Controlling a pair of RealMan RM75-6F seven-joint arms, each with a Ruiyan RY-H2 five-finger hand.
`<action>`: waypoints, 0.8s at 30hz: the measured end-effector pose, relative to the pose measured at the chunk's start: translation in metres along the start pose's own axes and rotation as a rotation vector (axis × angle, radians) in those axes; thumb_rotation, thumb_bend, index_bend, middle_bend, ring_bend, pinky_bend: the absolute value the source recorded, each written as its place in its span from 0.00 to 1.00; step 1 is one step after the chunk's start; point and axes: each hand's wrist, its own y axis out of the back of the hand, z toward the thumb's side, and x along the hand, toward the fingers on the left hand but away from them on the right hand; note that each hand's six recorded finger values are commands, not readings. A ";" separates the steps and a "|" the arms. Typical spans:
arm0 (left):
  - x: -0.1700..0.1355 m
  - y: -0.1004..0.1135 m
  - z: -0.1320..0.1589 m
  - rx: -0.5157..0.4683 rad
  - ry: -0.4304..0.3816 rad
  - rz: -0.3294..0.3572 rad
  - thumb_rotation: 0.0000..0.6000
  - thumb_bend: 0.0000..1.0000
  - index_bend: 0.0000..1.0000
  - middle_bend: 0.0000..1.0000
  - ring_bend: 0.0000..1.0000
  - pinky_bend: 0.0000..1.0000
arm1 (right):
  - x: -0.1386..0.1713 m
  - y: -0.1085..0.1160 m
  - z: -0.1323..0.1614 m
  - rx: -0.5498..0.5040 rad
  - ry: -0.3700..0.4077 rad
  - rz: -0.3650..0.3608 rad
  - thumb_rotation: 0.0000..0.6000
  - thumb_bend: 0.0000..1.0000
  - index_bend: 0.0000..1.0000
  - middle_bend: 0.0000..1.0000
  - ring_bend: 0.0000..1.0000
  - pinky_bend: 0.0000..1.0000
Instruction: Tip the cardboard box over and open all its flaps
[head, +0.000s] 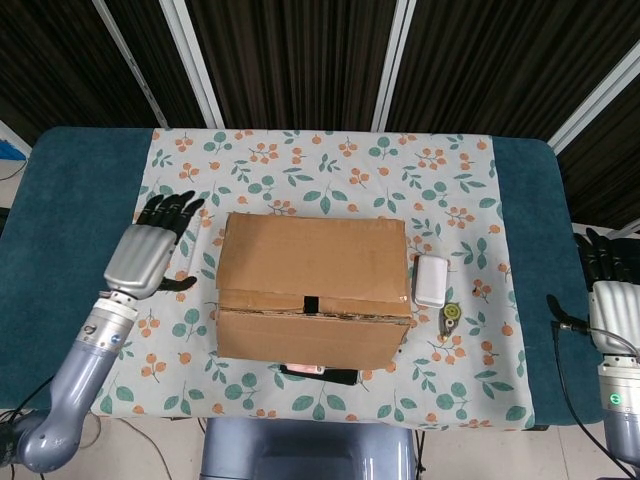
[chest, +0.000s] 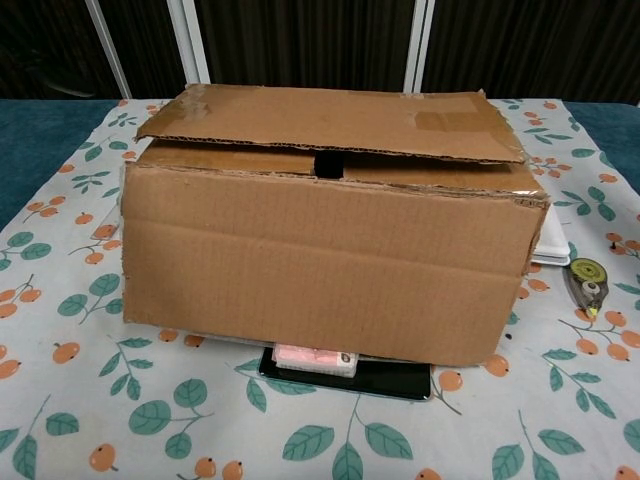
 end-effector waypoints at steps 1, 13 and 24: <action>0.003 -0.002 0.006 0.006 -0.012 -0.010 1.00 0.05 0.00 0.00 0.00 0.00 | 0.000 0.000 0.000 -0.002 -0.001 -0.001 1.00 0.35 0.00 0.00 0.01 0.23; 0.002 -0.022 0.050 0.028 -0.107 -0.097 1.00 0.05 0.00 0.00 0.00 0.00 | 0.000 0.001 -0.001 -0.027 -0.006 -0.003 1.00 0.35 0.00 0.00 0.01 0.23; 0.013 -0.033 0.057 0.044 -0.110 -0.093 1.00 0.13 0.00 0.00 0.00 0.00 | -0.001 0.002 0.000 -0.047 -0.008 -0.009 1.00 0.35 0.00 0.00 0.01 0.23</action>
